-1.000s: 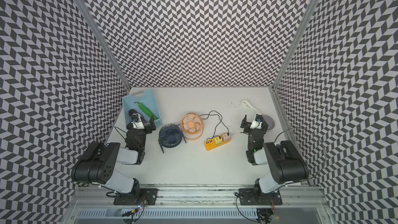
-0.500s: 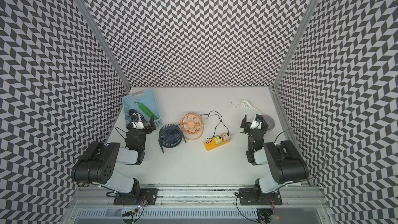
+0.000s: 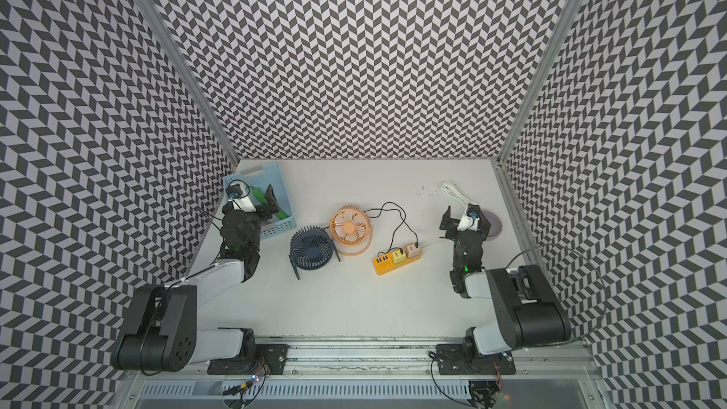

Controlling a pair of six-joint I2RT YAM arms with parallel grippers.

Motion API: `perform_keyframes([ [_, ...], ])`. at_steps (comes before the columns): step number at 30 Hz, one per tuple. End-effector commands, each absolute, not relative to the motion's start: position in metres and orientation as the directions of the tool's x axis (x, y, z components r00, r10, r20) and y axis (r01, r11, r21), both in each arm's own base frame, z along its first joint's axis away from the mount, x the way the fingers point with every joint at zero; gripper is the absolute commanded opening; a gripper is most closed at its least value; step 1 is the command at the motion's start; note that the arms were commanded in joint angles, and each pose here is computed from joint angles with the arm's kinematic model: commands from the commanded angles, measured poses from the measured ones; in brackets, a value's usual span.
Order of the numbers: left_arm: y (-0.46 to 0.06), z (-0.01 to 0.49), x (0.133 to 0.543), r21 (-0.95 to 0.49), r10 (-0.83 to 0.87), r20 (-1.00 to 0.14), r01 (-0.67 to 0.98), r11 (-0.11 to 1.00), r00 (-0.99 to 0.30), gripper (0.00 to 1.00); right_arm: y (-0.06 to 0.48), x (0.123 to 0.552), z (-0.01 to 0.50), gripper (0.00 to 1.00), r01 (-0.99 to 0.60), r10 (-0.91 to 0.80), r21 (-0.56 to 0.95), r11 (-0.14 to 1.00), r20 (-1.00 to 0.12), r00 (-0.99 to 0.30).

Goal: Unplug the desk fan from the power strip
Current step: Adjust the socket at the center of the board.

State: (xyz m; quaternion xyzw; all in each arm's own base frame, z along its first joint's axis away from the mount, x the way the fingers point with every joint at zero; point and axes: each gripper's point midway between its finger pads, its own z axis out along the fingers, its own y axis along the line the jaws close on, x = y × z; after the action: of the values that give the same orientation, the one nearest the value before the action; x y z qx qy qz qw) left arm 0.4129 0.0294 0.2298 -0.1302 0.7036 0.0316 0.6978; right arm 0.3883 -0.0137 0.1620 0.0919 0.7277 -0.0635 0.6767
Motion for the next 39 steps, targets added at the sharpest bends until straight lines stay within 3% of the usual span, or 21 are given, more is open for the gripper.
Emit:
perform_keyframes([
  [1, 0.026, 0.242, 0.421, -0.262, -0.277, -0.960, -0.216, 0.941, -0.042, 1.00, -0.011, 0.402, 0.192, 0.99, 0.217, 0.071, 0.055, 0.975, -0.995, -0.068],
  [5, 0.012, 0.260, 0.426, -0.439, -0.448, -0.891, -0.110, 0.892, -0.074, 1.00, -0.017, 0.400, 0.232, 0.99, 0.253, 0.292, 0.281, 0.926, -0.956, -0.006],
  [7, -0.001, 0.269, 0.428, -0.472, -0.472, -0.876, -0.024, 0.881, -0.096, 1.00, -0.025, 0.394, 0.239, 0.99, 0.319, 0.513, 0.488, 0.812, -0.859, 0.008],
  [11, -0.030, 0.283, 0.422, -0.513, -0.497, -0.856, 0.113, 0.851, -0.143, 0.97, 0.005, 0.402, 0.257, 0.99, 0.110, 0.636, 0.626, 0.772, -0.766, -0.098],
  [15, -0.058, 0.289, 0.407, -0.526, -0.497, -0.848, 0.182, 0.831, -0.182, 0.94, 0.050, 0.408, 0.252, 0.97, -0.047, 0.567, 0.610, 0.791, -0.760, -0.317],
  [21, -0.124, 0.281, 0.373, -0.510, -0.441, -0.857, 0.314, 0.801, -0.267, 0.91, 0.079, 0.396, 0.238, 0.95, -0.122, 0.536, 0.655, 0.746, -0.699, -0.473],
  [39, -0.282, 0.193, 0.266, -0.403, -0.105, -0.881, 0.618, 0.675, -0.460, 0.85, 0.106, 0.343, 0.210, 0.93, -0.184, 0.461, 0.689, 0.701, -0.634, -0.621],
])
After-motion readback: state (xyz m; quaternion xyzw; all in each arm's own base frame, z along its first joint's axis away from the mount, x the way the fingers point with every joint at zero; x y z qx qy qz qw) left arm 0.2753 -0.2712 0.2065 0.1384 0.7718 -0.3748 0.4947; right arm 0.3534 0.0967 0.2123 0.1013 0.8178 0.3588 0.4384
